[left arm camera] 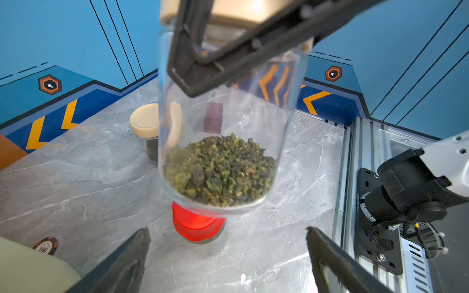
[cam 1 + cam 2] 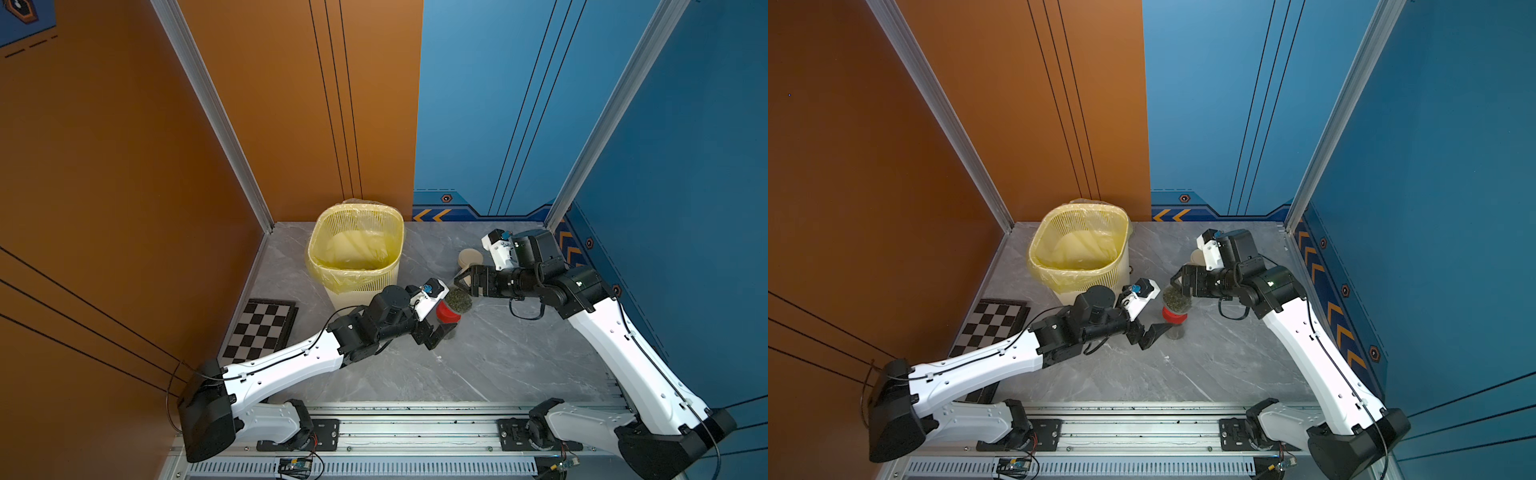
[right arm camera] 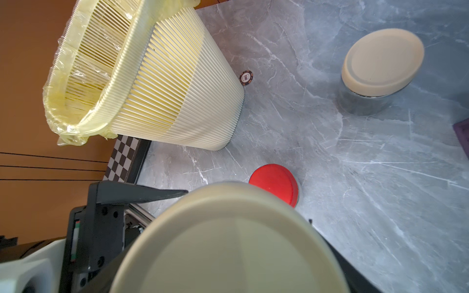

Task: Empty moldy tea leaves from jars
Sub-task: Pick up the jar from the center of the board.

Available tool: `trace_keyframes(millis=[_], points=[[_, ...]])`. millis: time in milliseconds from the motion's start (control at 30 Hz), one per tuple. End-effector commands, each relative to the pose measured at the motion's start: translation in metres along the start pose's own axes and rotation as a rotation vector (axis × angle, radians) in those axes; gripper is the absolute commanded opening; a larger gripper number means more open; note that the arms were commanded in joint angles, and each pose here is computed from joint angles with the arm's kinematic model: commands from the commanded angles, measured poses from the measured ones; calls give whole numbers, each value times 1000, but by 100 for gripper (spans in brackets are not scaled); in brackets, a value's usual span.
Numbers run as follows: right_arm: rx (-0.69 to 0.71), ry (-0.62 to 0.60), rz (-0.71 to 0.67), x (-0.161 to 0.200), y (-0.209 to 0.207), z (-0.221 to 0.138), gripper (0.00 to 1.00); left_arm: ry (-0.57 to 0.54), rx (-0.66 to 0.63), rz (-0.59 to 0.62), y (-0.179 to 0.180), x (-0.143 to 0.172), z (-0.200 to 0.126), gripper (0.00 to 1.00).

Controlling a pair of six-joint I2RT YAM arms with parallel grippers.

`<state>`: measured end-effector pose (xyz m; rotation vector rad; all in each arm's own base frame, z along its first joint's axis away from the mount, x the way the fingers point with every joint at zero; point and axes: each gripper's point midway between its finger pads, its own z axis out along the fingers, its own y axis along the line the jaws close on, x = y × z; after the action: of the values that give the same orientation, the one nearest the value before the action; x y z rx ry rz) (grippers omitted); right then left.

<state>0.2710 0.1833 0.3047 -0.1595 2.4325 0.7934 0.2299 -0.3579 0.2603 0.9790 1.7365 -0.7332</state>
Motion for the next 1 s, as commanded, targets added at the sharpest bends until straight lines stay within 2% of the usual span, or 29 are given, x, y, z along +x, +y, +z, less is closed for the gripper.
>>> trace_keyframes(millis=[0,133,267,700,833,967], points=[[-105,-33,21,-7,19,-12,46,-87,68,46,-6,-32,2,97],[-138,-19,43,-7,22,-9,46,-80,87,58,-5,-30,12,97],[-154,3,56,-5,24,-4,46,-104,87,63,0,-42,17,97],[-210,46,94,-4,30,4,45,-93,120,78,7,-34,27,93],[-231,53,110,-4,31,5,45,-131,126,63,9,-37,25,93],[-238,53,121,-5,32,5,45,-143,126,63,11,-28,25,94]])
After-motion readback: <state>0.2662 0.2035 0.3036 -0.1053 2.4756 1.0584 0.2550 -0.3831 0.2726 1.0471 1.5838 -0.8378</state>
